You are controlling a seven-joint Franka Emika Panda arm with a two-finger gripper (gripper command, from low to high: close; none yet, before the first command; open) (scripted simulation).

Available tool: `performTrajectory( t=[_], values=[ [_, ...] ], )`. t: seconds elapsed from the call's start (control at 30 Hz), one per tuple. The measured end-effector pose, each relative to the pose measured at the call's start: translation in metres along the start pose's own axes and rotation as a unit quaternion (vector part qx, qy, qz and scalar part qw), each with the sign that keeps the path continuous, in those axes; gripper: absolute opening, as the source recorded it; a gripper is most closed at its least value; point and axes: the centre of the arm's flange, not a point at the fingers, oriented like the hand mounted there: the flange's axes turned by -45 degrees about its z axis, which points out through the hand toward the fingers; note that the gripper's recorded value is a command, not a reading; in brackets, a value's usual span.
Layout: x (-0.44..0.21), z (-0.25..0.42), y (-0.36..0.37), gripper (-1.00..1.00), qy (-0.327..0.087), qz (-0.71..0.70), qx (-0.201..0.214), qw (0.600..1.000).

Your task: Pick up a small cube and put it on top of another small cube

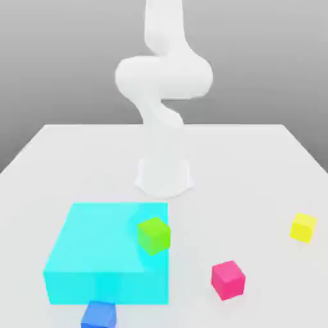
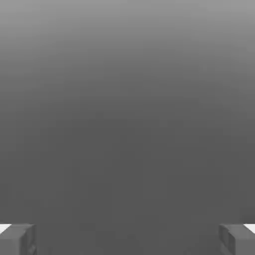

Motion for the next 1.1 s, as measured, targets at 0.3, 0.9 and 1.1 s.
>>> performTrajectory(
  t=[0.3, 0.9, 1.1],
  values=[
    [-0.064, 0.188, -0.05, 0.0, -0.14, -0.059, 0.024, 0.988],
    [-0.319, 0.401, -0.117, 0.0, -0.348, -0.157, 0.06, 0.922],
    [-0.334, 0.416, -0.117, -1.0, -0.348, -0.158, 0.06, 0.922]
  ],
)
